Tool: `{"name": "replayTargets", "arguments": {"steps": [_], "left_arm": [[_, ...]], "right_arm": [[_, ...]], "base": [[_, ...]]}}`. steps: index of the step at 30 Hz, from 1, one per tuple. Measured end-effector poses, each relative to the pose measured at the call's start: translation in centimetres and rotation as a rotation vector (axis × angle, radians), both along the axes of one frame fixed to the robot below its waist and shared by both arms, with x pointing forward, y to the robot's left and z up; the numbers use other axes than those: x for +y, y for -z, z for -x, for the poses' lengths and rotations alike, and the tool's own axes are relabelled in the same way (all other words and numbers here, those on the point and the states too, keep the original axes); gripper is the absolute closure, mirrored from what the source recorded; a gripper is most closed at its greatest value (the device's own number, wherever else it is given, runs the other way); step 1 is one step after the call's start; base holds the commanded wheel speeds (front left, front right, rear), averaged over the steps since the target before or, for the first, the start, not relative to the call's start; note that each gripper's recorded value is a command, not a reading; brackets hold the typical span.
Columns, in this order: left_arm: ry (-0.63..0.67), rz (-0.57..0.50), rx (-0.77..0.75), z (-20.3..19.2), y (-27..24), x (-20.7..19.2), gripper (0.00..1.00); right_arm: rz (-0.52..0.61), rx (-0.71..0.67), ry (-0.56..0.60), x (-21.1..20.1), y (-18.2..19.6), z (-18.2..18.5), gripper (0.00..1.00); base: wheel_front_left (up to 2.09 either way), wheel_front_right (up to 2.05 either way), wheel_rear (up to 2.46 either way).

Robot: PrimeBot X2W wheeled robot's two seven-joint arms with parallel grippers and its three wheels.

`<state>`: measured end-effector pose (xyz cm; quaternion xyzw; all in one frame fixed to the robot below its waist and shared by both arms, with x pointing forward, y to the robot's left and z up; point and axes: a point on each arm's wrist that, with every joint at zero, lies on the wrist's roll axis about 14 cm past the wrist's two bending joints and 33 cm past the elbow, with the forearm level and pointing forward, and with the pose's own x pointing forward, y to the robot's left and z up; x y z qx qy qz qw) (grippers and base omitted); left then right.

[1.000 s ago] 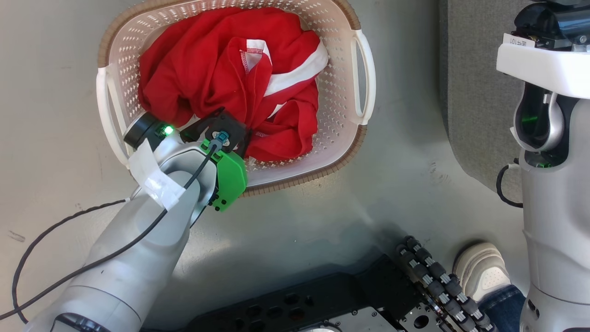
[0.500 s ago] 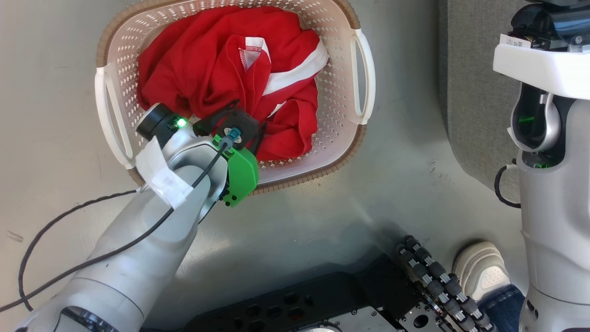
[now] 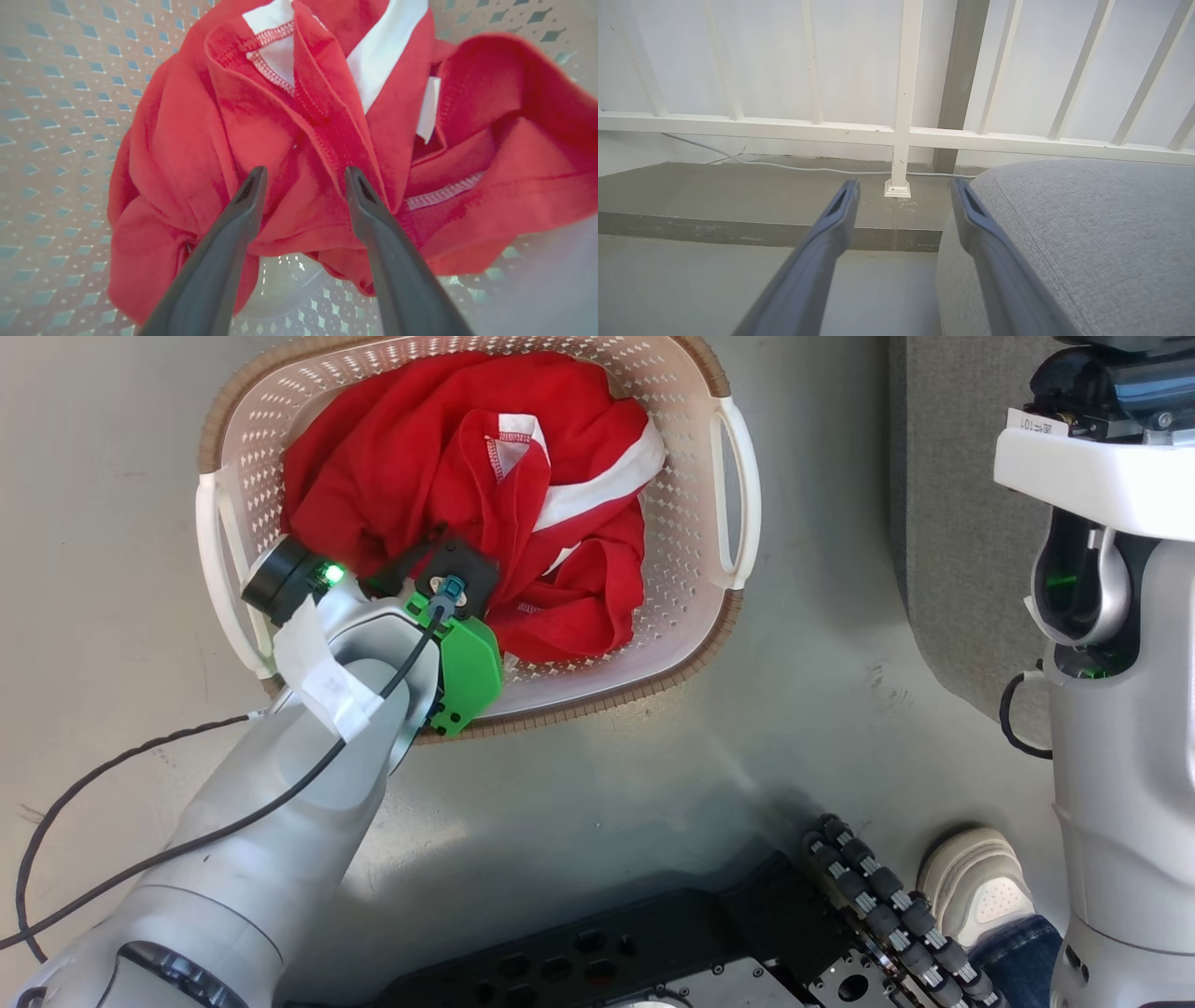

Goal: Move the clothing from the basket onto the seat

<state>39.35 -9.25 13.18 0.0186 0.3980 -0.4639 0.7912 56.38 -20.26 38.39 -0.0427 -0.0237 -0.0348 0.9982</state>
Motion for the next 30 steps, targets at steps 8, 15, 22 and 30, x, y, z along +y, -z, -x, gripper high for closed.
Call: {"name": "replayTargets", "arguments": {"steps": [8,15,22,30], "left_arm": [[-0.001,0.033,0.034,0.4,-0.5,-0.8,1.0],[-0.044,0.099,0.031,-0.5,-1.8,-1.6,1.0],[-0.073,0.171,-0.031,-2.0,-4.2,-2.0,1.0],[-0.127,0.229,-0.109,-4.4,-8.1,-1.8,1.0]], "right_arm": [[0.005,-0.005,0.006,-0.2,-0.4,0.1,0.0],[0.009,-0.011,0.021,-0.6,-0.6,0.1,0.0],[0.007,-0.023,0.045,-1.3,-1.3,0.0,0.0],[0.003,-0.044,0.062,-1.8,-3.1,0.3,0.0]], "base": [[0.0,0.0,0.0],[0.0,0.0,0.0],[0.0,0.0,0.0],[0.0,0.0,0.0]]}}
